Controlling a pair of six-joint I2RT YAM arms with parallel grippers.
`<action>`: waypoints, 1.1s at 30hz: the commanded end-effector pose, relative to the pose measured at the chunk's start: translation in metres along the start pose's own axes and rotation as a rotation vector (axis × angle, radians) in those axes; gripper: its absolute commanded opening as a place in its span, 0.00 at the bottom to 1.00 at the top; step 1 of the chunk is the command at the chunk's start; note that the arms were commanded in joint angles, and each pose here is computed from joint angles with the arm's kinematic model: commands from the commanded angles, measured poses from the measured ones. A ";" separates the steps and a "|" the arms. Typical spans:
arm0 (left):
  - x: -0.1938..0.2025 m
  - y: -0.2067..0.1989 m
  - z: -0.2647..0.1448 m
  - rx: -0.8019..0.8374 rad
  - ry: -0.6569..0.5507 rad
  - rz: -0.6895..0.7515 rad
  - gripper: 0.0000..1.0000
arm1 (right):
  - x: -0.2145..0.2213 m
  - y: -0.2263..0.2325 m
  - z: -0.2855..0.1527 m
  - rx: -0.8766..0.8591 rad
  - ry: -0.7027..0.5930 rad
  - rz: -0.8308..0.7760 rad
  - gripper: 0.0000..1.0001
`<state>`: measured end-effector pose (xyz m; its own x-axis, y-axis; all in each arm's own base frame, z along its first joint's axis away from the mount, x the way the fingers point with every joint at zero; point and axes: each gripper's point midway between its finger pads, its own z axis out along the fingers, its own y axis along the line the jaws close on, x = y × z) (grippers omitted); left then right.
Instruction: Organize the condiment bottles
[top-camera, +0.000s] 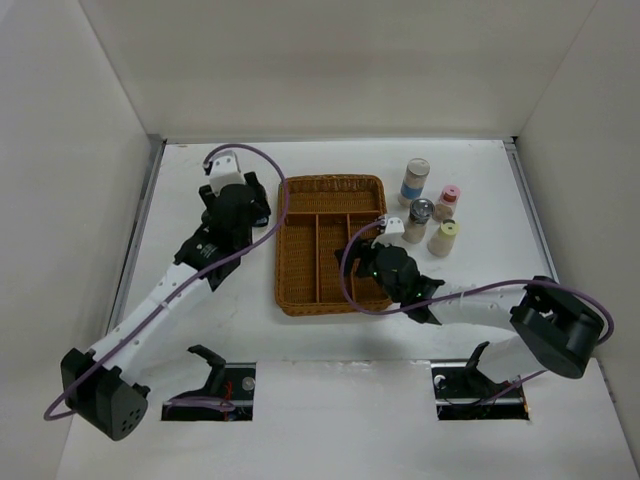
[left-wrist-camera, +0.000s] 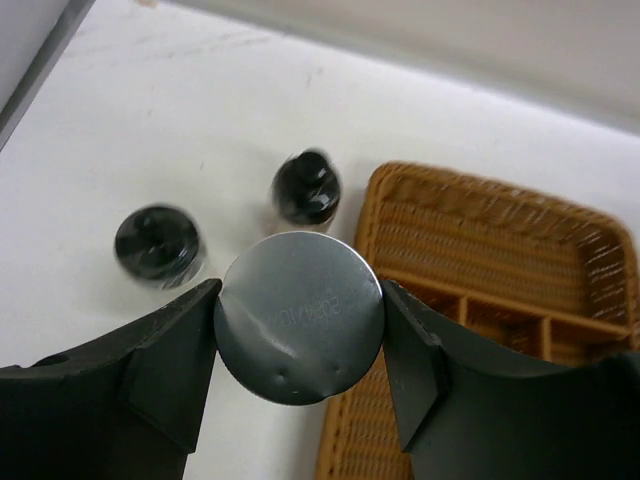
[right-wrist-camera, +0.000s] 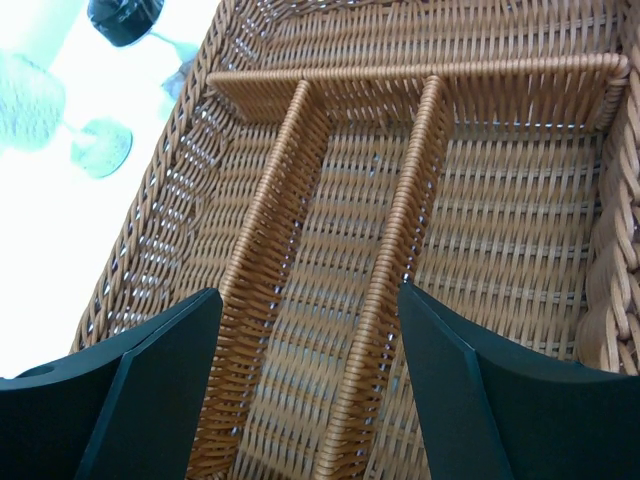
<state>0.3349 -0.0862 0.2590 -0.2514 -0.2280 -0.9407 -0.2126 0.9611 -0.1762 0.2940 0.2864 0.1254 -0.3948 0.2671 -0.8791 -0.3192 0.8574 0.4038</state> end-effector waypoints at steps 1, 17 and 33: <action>-0.062 -0.043 0.005 0.101 -0.163 -0.092 0.35 | -0.028 0.011 -0.003 -0.036 -0.082 0.044 0.78; -0.057 -0.155 0.100 0.248 -0.146 -0.068 0.35 | -0.027 0.015 -0.003 -0.043 -0.071 0.033 0.33; 0.024 -0.148 0.151 0.195 -0.017 -0.001 0.50 | -0.022 0.008 -0.001 -0.022 -0.065 0.037 0.52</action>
<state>0.4913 -0.2091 0.1661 -0.3795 -0.1277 -0.9163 -0.0400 0.9918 -0.1217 0.2939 0.2853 0.1285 -0.3905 0.2722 -0.8795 -0.3217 0.8547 0.4074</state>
